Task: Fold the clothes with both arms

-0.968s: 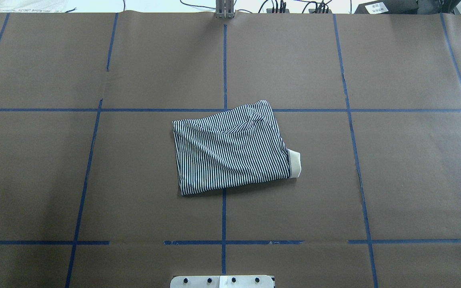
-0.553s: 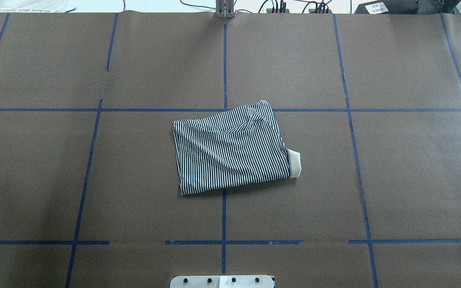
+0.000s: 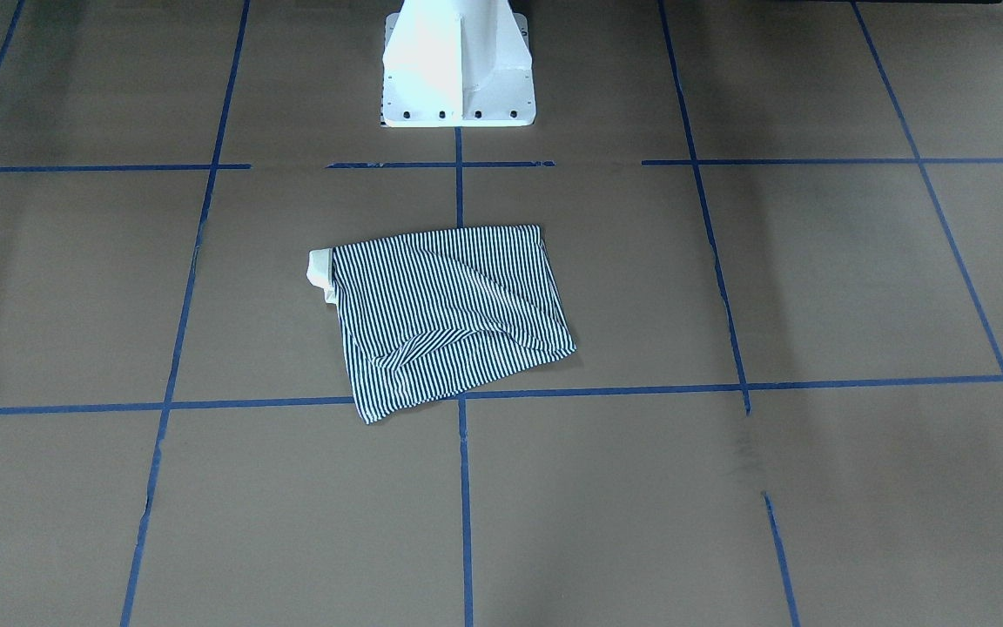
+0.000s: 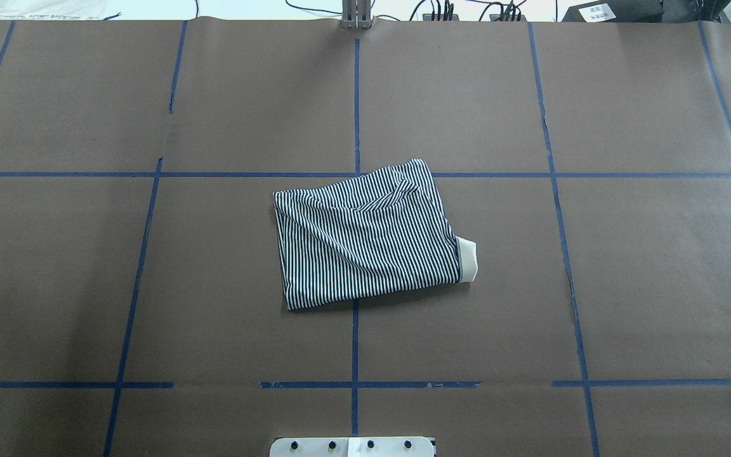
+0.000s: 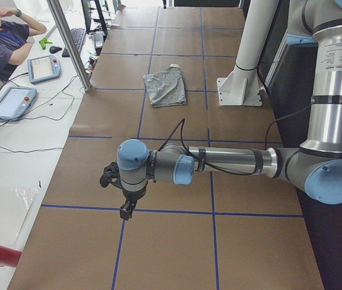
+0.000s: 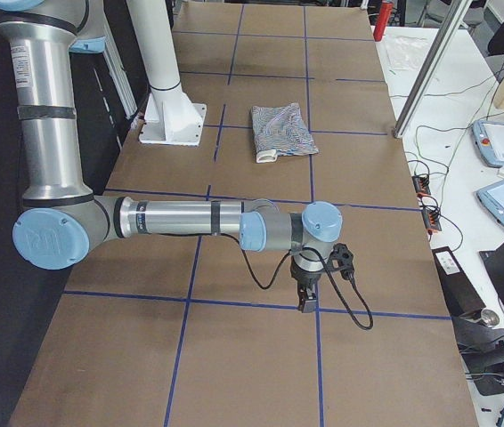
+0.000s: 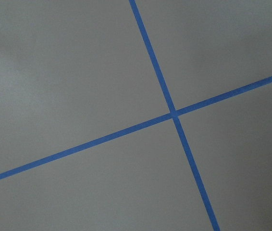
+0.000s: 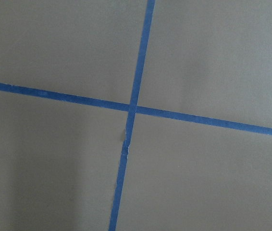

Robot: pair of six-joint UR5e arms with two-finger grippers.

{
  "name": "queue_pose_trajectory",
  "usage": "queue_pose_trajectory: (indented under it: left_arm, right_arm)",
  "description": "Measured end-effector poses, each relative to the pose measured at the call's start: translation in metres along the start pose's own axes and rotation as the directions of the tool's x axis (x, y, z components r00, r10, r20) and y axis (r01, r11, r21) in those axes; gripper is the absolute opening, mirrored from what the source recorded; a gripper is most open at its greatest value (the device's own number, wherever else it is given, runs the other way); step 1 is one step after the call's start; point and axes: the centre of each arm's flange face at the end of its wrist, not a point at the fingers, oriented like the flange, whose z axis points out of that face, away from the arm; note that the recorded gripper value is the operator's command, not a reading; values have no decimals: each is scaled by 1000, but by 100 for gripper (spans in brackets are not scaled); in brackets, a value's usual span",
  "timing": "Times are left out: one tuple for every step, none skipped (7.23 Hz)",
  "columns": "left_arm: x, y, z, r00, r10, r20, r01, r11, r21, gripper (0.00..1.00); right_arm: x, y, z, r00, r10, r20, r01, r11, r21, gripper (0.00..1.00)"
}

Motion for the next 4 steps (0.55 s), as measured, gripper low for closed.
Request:
queue_pose_trajectory:
  left_arm:
    - [0, 0, 0, 1000, 0, 0, 0, 1000, 0, 100]
    - [0, 0, 0, 1000, 1, 0, -1, 1000, 1, 100]
    - [0, 0, 0, 1000, 3, 1, -3, 1000, 3, 100]
    - [0, -1, -1, 1000, 5, 1, -5, 1000, 4, 100]
  right_arm:
    - [0, 0, 1, 1000, 0, 0, 0, 1000, -1, 100]
    - [0, 1, 1, 1000, 1, 0, -1, 1000, -3, 100]
    - [0, 1, 2, 1000, 1, 0, -1, 1000, -3, 100]
    - [1, 1, 2, 1000, 0, 0, 0, 1000, -5, 100]
